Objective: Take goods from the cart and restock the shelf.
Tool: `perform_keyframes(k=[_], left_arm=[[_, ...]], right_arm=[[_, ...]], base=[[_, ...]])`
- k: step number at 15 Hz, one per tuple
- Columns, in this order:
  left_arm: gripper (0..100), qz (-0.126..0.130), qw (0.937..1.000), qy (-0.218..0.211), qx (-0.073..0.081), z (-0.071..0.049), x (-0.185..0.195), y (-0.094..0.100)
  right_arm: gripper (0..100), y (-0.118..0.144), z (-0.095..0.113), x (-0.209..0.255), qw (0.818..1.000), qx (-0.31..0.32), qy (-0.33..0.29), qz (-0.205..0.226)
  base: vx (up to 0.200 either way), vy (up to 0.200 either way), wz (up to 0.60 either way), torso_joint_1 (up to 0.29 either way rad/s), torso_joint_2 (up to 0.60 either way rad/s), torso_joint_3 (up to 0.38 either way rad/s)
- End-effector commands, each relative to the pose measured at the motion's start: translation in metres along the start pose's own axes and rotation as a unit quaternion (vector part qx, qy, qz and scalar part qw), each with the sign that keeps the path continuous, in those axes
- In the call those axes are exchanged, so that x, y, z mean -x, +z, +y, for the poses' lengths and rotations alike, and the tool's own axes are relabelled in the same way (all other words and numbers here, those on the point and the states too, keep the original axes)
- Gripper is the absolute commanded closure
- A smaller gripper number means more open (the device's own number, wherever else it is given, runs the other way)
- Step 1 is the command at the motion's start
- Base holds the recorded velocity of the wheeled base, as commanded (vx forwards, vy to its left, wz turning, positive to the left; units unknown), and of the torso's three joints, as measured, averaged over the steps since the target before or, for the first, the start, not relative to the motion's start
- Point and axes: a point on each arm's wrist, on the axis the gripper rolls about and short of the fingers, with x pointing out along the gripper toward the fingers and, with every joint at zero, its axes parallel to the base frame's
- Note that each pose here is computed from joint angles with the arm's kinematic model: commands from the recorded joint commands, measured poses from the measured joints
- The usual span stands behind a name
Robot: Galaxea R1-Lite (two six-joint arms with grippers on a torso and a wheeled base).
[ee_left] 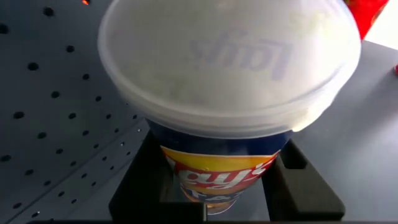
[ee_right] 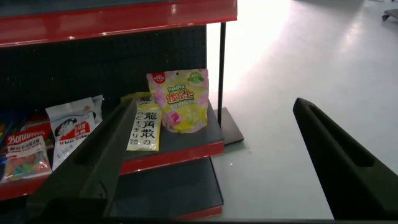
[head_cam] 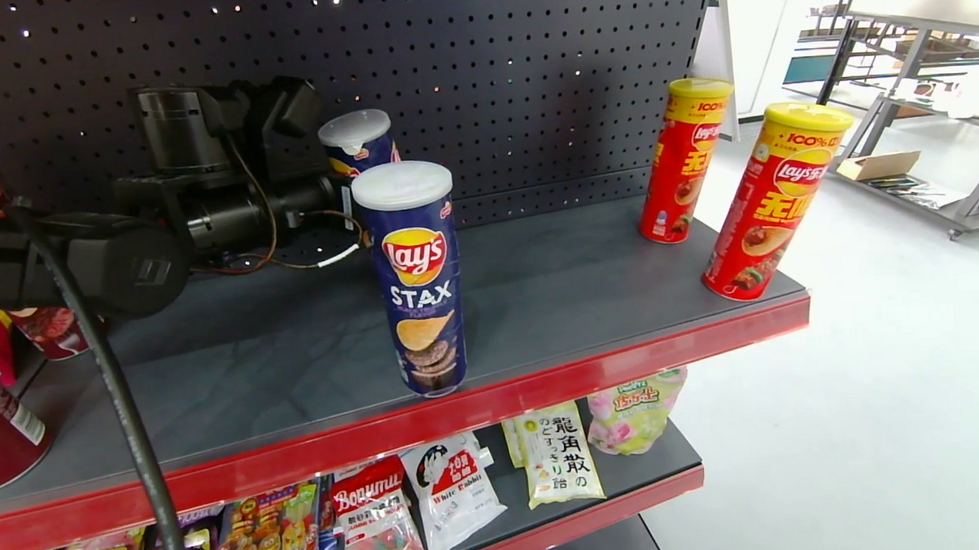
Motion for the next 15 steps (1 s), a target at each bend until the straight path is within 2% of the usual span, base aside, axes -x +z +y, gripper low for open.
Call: perform_keyframes(k=[1, 12, 13, 15], left_arm=[[100, 0.0, 1.0, 0.0, -0.001, 0.0003, -0.0014, -0.0007], [100, 0.016, 0.9999, 0.005, 0.003, 0.0, -0.0012, -0.0062], [0, 0.014, 0.9999, 0.006, 0.003, 0.0, -0.0008, -0.0052], [0, 0.015, 0.9998, 0.006, 0.007, -0.0002, 0.0001, -0.0052]], right_arm=[[0, 0.0, 0.0, 0.0, 1.0, 0.0, 0.0, 0.0], [0, 0.0, 0.0, 0.0, 1.0, 0.0, 0.0, 0.0], [0, 0.0, 0.0, 0.0, 1.0, 0.0, 0.0, 0.0], [0, 0.0, 0.0, 0.0, 1.0, 0.0, 0.0, 0.0]], base=[[0.0, 0.0, 0.0, 0.0, 0.0, 0.0], [0.0, 0.0, 0.0, 0.0, 0.0, 0.0], [0.0, 0.0, 0.0, 0.0, 0.0, 0.0], [0.0, 0.0, 0.0, 0.0, 0.0, 0.0]])
